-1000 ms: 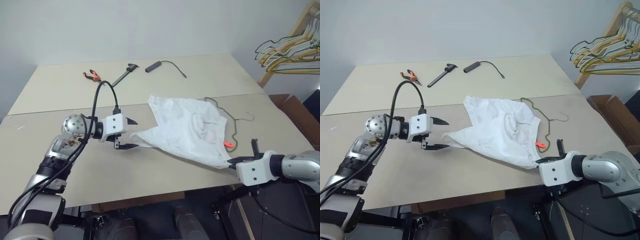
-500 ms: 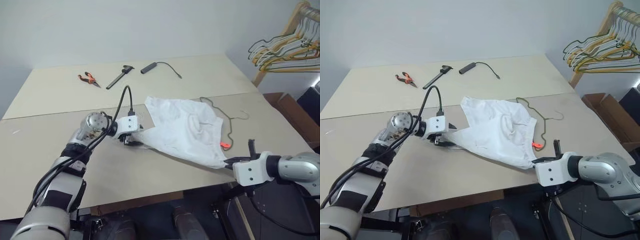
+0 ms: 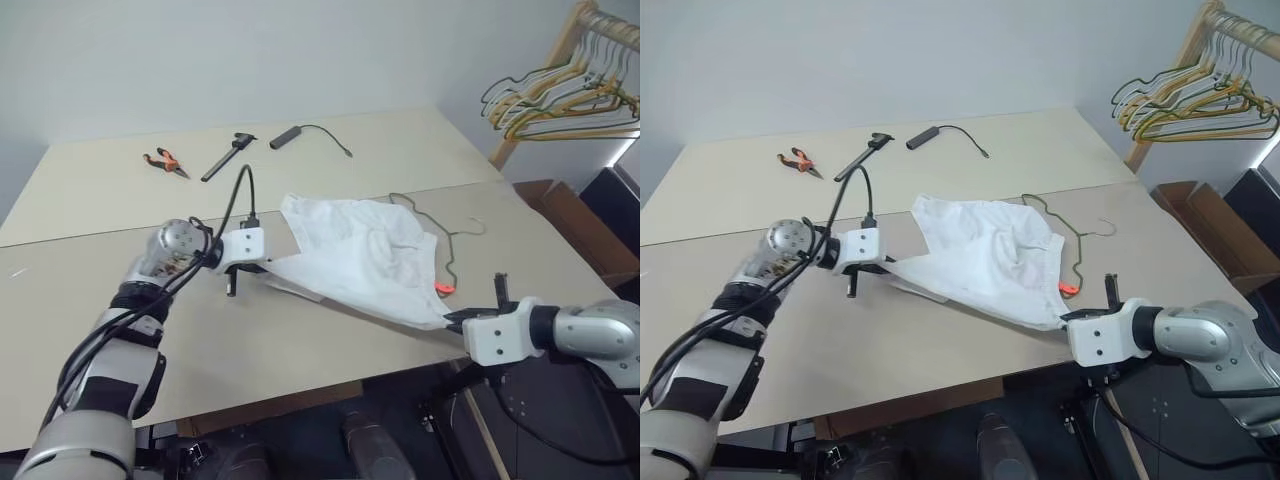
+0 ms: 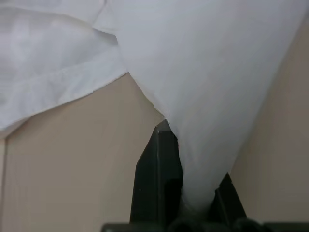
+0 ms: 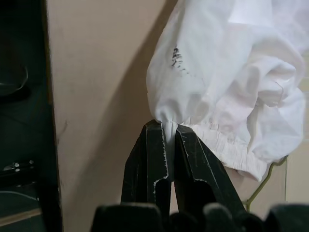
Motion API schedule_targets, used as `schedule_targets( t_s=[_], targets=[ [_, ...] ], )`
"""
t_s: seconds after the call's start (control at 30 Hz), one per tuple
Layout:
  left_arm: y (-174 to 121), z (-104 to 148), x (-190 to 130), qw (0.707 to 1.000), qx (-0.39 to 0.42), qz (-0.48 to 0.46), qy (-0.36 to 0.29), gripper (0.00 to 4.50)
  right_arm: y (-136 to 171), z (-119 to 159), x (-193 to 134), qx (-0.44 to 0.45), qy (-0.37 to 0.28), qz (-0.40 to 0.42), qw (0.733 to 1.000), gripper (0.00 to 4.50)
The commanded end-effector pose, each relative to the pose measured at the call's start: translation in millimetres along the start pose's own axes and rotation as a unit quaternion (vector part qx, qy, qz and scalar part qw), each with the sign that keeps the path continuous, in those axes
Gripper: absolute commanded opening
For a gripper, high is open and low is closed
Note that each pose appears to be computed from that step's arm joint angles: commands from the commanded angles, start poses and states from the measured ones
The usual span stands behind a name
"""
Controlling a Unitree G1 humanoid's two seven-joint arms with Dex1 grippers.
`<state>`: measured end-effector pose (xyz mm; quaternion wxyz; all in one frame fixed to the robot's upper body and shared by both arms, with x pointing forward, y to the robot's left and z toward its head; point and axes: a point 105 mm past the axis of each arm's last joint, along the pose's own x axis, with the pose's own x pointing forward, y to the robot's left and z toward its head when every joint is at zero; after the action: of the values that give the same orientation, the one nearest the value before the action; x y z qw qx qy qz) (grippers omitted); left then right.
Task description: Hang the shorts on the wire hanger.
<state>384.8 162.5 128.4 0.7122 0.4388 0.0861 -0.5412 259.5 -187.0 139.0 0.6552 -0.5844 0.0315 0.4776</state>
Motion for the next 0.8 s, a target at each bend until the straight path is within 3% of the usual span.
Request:
schedule_targets(
  t_s=[0.03, 0.2, 0.4, 0.5, 0.67, 0.8],
  targets=[
    [23, 17, -45, 0.998, 0.044, 0.043, -0.024, 0.03, -14, 5, 5, -0.015, -0.01, -0.027, 0.999, 0.0],
    [9, 18, -94, 0.999, 0.036, 0.025, -0.028, 0.03, -29, 8, 11, -0.02, -0.019, -0.053, 0.998, 0.0],
    [-67, 21, -138, 0.994, 0.007, -0.109, 0.004, 0.03, -25, 12, 0, -0.002, -0.051, -0.008, 0.999, 0.0],
    [-80, 32, -142, 0.995, -0.017, -0.103, -0.011, 0.03, -33, 9, -7, 0.008, -0.059, -0.007, 0.998, 0.0],
    [-34, 35, -131, 0.996, -0.036, 0.075, -0.035, 0.03, -96, 2, -4, 0.042, -0.08, -0.112, 0.99, 0.0],
    [53, 26, -132, 0.959, -0.058, 0.279, -0.007, 0.03, -180, -10, 4, 0.073, -0.058, -0.258, 0.962, 0.0]
  ],
)
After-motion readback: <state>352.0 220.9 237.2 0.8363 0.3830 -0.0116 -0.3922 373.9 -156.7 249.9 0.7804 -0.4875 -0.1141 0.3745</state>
